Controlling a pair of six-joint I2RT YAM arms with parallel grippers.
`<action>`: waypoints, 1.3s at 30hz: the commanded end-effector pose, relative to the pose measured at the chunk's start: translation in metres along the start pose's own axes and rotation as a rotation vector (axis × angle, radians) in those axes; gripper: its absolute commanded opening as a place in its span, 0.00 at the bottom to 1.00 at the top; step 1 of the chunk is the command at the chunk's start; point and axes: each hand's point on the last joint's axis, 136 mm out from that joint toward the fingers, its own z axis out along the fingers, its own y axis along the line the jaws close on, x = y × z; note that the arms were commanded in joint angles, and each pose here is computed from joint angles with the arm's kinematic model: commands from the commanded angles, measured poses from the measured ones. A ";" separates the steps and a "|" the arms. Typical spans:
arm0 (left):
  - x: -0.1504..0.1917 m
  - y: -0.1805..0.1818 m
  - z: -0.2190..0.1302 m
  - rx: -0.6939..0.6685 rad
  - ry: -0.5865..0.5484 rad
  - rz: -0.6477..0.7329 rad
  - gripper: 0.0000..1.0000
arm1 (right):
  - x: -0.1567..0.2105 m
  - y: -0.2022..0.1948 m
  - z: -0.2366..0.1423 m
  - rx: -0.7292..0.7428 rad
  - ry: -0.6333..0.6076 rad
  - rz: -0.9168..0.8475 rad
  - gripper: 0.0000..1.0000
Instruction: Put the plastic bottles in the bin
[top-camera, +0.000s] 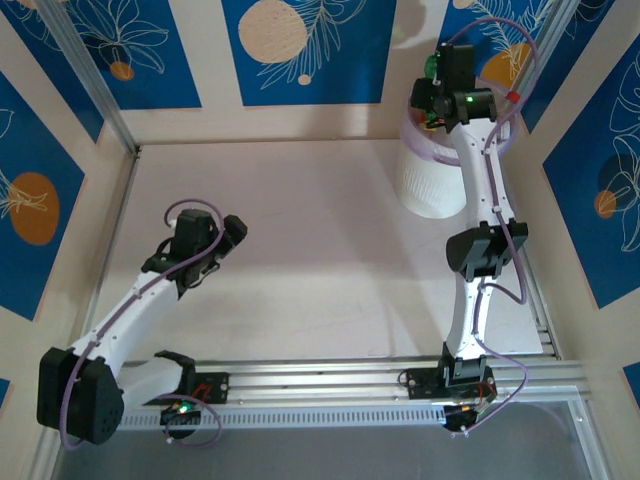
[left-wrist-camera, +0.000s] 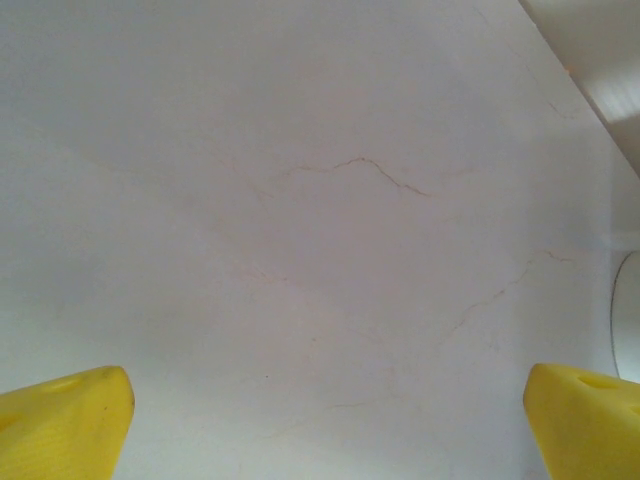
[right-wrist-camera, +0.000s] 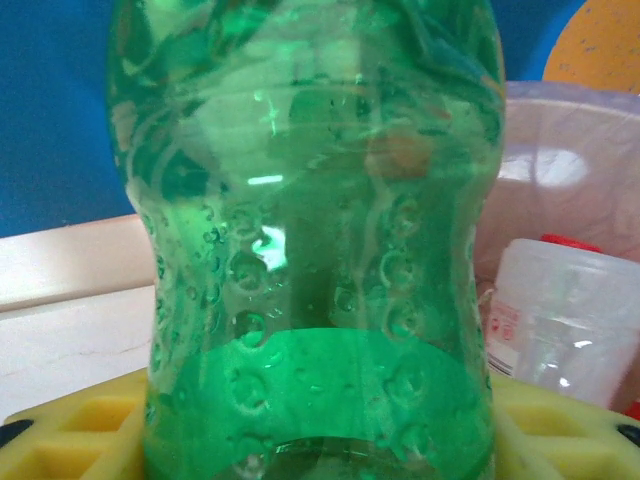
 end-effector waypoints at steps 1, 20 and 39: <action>-0.009 0.004 -0.009 -0.025 -0.033 0.025 1.00 | -0.014 -0.004 0.005 -0.001 -0.045 0.064 0.56; -0.006 0.008 -0.009 -0.025 -0.037 0.015 1.00 | -0.040 -0.005 -0.023 -0.025 -0.129 0.018 0.70; -0.007 0.010 -0.014 -0.033 -0.048 0.026 1.00 | -0.008 -0.005 0.012 -0.015 -0.042 0.006 0.59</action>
